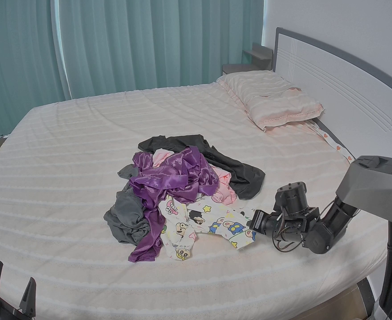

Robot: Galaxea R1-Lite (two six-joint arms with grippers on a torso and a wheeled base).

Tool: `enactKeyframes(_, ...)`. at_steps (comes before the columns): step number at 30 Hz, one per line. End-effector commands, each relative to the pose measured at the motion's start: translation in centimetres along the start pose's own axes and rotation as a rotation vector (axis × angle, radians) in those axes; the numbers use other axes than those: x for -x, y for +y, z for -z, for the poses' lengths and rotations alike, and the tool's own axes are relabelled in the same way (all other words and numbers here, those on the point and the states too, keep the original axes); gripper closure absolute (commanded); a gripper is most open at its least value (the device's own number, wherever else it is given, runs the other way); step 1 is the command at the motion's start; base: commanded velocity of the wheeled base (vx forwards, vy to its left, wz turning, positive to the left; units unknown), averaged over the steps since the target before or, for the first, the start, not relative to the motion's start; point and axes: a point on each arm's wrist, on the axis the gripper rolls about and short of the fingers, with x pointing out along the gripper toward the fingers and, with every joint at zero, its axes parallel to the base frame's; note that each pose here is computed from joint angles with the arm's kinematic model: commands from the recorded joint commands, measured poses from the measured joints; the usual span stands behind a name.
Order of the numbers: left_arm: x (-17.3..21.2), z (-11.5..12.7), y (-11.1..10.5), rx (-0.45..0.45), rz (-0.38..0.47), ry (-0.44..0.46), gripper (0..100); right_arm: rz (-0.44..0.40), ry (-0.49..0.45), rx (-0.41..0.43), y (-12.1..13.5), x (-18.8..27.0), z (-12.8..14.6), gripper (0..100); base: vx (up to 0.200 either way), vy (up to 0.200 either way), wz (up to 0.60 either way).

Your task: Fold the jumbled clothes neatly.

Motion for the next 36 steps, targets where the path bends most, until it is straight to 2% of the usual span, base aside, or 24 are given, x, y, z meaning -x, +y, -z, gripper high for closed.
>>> enactKeyframes(1, -0.1, 0.5, 0.0, -0.073, 0.019, 0.003, 0, -0.178, -0.102, 0.034, 2.4, 6.9, 0.2, 100, 0.000, 0.000, 0.00)
enactKeyframes(2, -0.1, 0.5, -0.1, -0.086, 0.037, 0.002, 0, -0.230, -0.142, 0.046, 2.8, 8.5, 0.4, 100, 0.000, 0.000, 0.00)
enactKeyframes(4, -0.1, 0.5, -0.1, -0.089, 0.048, 0.001, 0, -0.268, -0.172, 0.051, 3.0, 9.6, 0.5, 100, 0.000, 0.000, 0.00)
enactKeyframes(6, 0.0, 0.4, -0.2, -0.097, 0.075, -0.005, 0, -0.364, -0.247, 0.064, 3.8, 12.3, 0.3, 100, 0.000, 0.000, 0.00)
enactKeyframes(8, 0.0, 0.3, -0.2, -0.100, 0.096, -0.018, 0, -0.405, -0.278, 0.069, 4.3, 13.3, 0.1, 100, 0.000, 0.000, 0.00)
enactKeyframes(9, 0.6, -2.9, -0.3, -0.081, 0.147, -0.150, 0, -0.458, -0.313, 0.076, 5.0, 14.5, 0.0, 100, 0.000, 0.000, 0.00)
enactKeyframes(10, 0.7, -3.3, -0.4, -0.076, 0.153, -0.165, 0, -0.461, -0.316, 0.076, 5.1, 14.6, -0.1, 100, 0.000, 0.000, 0.00)
enactKeyframes(11, 0.8, -7.2, -0.6, -0.020, 0.243, -0.232, 0, -0.511, -0.339, 0.085, 5.9, 15.9, -0.2, 100, 0.000, 0.000, 0.00)
enactKeyframes(12, 0.7, -7.4, -0.6, -0.010, 0.261, -0.221, 0, -0.518, -0.344, 0.085, 6.0, 16.1, -0.2, 100, 0.000, 0.000, 0.00)
enactKeyframes(13, -1.0, -8.3, -0.9, -0.007, 0.363, -0.124, 0, -0.562, -0.364, 0.091, 6.7, 17.2, -0.4, 100, 0.000, 0.000, 0.00)
enactKeyframes(16, -4.7, -8.5, -1.4, -0.001, 0.575, 0.070, 0, -0.624, -0.369, 0.102, 7.6, 18.5, -0.1, 100, 0.000, 0.000, 0.00)
enactKeyframes(18, -7.3, -8.3, -1.8, 0.009, 0.684, 0.189, 0, -0.647, -0.367, 0.106, 8.0, 18.8, 0.0, 100, 0.000, 0.000, 0.00)
enactKeyframes(19, -7.5, -8.3, -1.8, 0.007, 0.692, 0.195, 0, -0.648, -0.366, 0.107, 8.0, 18.8, 0.0, 100, 0.000, 0.000, 0.00)
enactKeyframes(21, -12.0, -8.0, -3.5, -0.030, 0.822, 0.286, 0, -0.687, -0.401, 0.113, 8.8, 19.4, -0.5, 100, 0.000, 0.000, 0.00)
enactKeyframes(24, -13.8, -7.6, -4.7, -0.044, 0.869, 0.310, 0, -0.708, -0.424, 0.110, 9.2, 19.9, -0.9, 100, 0.000, 0.000, 0.00)
enactKeyframes(25, -16.6, -6.1, -7.2, -0.076, 0.903, 0.360, 0, -0.724, -0.442, 0.107, 9.4, 20.4, -1.2, 100, 0.000, 0.000, 0.00)
enactKeyframes(27, -17.9, -4.7, -9.3, -0.104, 0.911, 0.407, 0, -0.747, -0.458, 0.107, 9.6, 21.0, -1.4, 100, 0.000, 0.000, 0.00)
enactKeyframes(32, -19.5, -0.9, -13.2, -0.132, 0.881, 0.543, 0, -0.775, -0.481, 0.107, 10.3, 21.4, -2.0, 100, 0.000, 0.000, 0.00)
enactKeyframes(36, -20.2, 1.2, -15.2, -0.138, 0.826, 0.562, 0, -0.783, -0.496, 0.106, 10.6, 21.3, -2.4, 100, 0.000, 0.000, 0.00)
